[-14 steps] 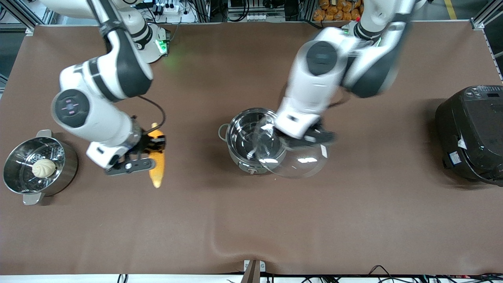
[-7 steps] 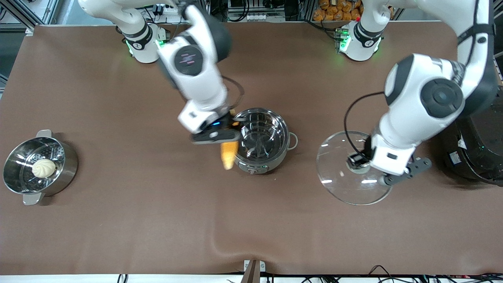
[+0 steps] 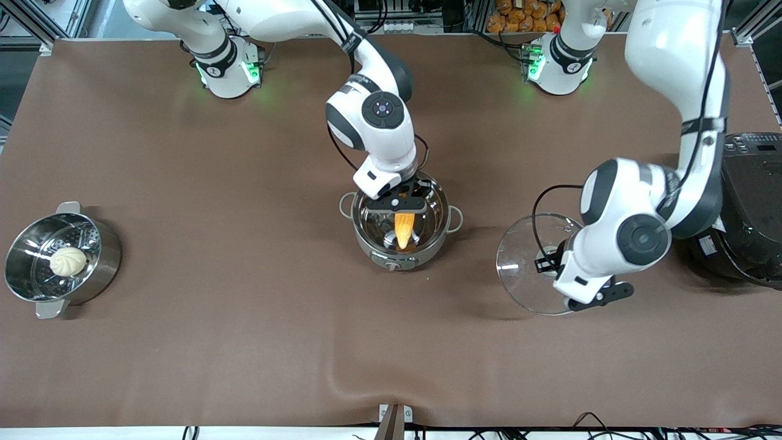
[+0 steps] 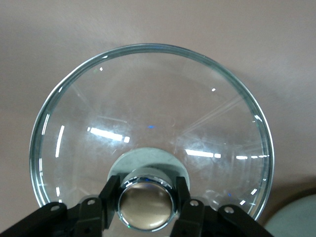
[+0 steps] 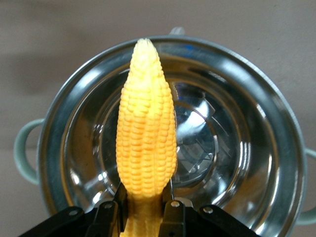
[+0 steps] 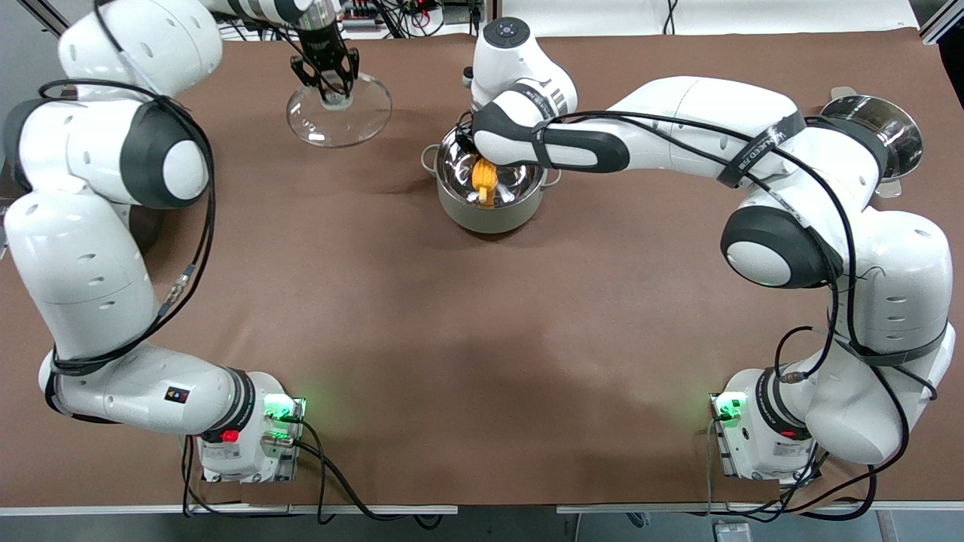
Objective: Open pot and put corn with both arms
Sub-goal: 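Lower the corn into the pot and open the right gripper, then set the glass lid on the table with the left gripper while the right gripper withdraws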
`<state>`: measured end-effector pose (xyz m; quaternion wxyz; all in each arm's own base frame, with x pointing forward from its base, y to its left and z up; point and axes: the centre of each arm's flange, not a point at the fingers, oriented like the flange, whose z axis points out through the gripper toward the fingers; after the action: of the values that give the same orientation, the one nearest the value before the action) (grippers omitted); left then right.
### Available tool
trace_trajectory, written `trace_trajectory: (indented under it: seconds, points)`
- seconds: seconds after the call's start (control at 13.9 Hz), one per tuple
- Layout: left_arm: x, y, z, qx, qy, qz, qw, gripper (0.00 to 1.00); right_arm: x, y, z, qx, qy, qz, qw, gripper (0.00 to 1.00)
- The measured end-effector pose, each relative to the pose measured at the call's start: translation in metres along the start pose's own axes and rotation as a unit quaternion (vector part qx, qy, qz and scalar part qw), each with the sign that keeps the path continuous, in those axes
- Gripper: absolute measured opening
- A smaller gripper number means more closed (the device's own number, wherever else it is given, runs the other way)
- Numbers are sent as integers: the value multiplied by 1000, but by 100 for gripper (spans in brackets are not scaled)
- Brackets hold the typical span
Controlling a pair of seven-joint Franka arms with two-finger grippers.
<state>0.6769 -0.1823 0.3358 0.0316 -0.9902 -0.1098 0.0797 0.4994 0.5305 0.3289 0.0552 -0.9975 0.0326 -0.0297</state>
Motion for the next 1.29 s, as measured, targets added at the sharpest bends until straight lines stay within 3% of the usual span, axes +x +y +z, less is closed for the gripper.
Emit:
trace_trajectory:
  seconds: [0.22,0.29,0.58,0.72,1.01,1.29]
  points:
    - [12,-9,38,8,-21,5,1000,50,9,8,-2,-8,-2,8,1000,30]
    - [15,-14,47,6,-18,3,1000,50,10,9,-1,-10,-2,7,1000,37]
    - [17,-32,76,-8,4,10,1000,50,10,17,-2,-58,-3,-10,998,75]
    - [16,-45,77,-9,5,11,1000,50,23,26,-20,-63,-2,-2,998,94]
    - [10,-55,84,-18,24,11,1000,50,104,132,-100,-72,-25,-11,997,95]
    - [-4,-58,116,-25,39,13,999,50,164,263,-173,-65,-27,30,997,94]
